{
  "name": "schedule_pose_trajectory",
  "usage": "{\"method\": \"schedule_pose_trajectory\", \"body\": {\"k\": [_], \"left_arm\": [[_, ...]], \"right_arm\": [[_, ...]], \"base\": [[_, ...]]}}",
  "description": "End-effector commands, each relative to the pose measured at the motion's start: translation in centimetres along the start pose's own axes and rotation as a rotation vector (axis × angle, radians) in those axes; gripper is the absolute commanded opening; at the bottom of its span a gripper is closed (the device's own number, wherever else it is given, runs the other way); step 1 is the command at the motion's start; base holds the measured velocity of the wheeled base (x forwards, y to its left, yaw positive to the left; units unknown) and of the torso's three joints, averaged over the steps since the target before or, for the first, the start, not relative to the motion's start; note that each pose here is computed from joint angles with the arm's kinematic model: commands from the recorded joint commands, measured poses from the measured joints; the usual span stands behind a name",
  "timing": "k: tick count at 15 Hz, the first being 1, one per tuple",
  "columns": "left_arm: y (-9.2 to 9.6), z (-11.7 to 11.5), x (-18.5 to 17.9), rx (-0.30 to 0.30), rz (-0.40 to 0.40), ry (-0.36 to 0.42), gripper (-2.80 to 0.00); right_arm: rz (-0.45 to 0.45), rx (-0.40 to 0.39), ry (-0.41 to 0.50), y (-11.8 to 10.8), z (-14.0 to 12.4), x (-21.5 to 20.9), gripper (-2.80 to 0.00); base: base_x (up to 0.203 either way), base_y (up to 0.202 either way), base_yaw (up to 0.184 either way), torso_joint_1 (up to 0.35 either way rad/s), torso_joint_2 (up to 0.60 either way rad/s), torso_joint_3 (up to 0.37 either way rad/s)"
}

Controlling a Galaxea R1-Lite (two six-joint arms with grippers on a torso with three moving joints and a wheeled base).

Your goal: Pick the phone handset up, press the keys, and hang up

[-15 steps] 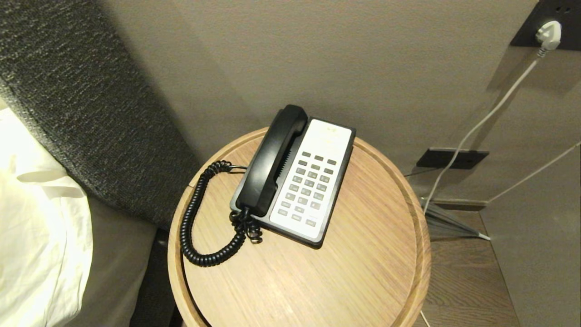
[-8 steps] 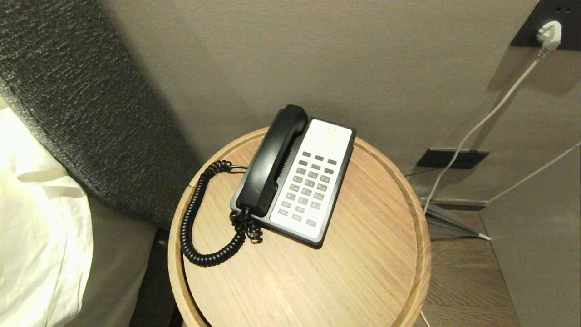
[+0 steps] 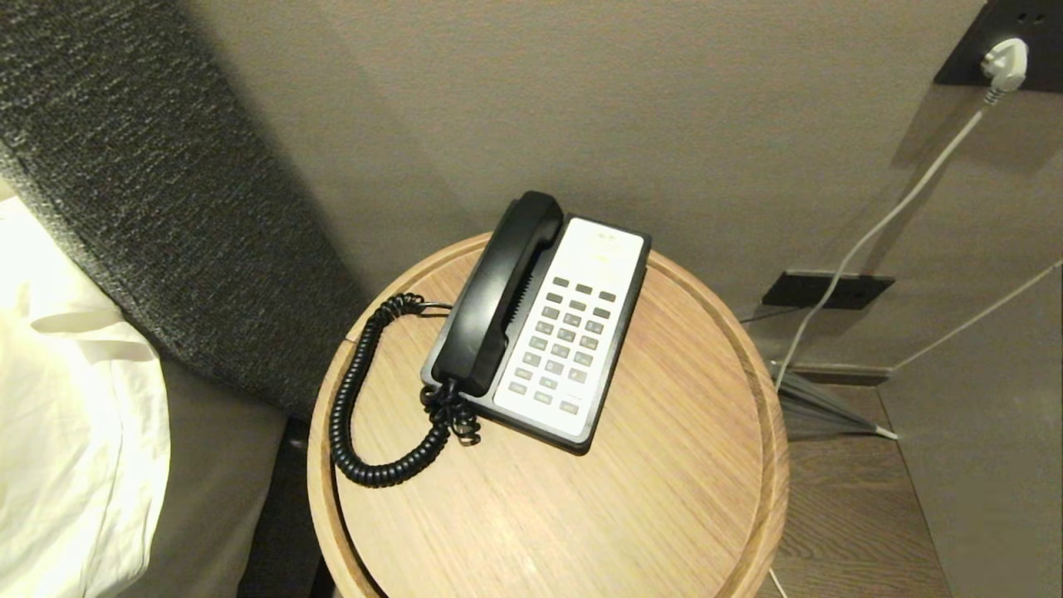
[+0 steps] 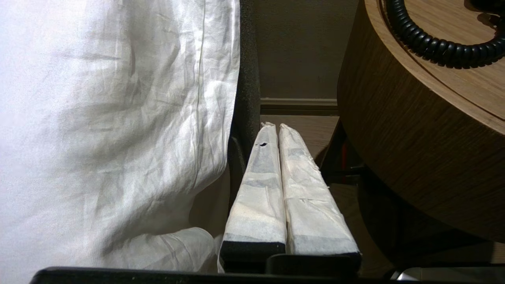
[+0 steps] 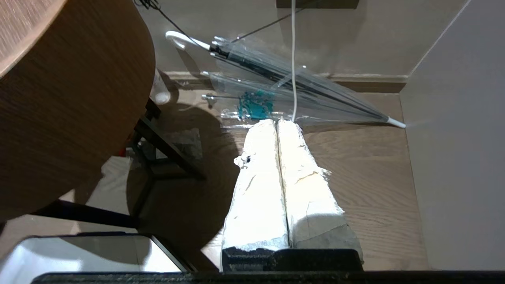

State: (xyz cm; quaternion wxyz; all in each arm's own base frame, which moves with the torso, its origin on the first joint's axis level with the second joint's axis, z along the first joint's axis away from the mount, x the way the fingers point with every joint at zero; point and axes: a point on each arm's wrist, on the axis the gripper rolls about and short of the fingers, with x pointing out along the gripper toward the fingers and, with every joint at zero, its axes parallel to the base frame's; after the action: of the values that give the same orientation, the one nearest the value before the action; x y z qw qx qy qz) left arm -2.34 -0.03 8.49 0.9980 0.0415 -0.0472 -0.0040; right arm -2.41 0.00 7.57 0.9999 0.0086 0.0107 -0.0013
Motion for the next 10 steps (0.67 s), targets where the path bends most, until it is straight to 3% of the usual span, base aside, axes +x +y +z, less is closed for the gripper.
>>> {"method": "schedule_pose_trajectory", "body": {"k": [1, 6, 10], "left_arm": [[-0.09, -1.12, 0.22, 0.001, -0.004, 0.04, -2.8], [-0.09, -1.12, 0.22, -0.004, -0.004, 0.04, -2.8], [-0.06, -1.09, 0.22, -0.076, 0.011, 0.037, -2.8]], "right_arm": [[0.002, -0.003, 0.002, 0.0, 0.02, 0.03, -2.8], [-0.001, 0.014, -0.003, 0.0, 0.08, 0.03, -2.8], [-0.001, 0.011, -0.003, 0.0, 0.08, 0.03, -2.8]], "base": [[0.0, 0.0, 0.0, 0.0, 0.0, 0.0], [0.0, 0.0, 0.0, 0.0, 0.0, 0.0], [0.0, 0.0, 0.0, 0.0, 0.0, 0.0]]}}
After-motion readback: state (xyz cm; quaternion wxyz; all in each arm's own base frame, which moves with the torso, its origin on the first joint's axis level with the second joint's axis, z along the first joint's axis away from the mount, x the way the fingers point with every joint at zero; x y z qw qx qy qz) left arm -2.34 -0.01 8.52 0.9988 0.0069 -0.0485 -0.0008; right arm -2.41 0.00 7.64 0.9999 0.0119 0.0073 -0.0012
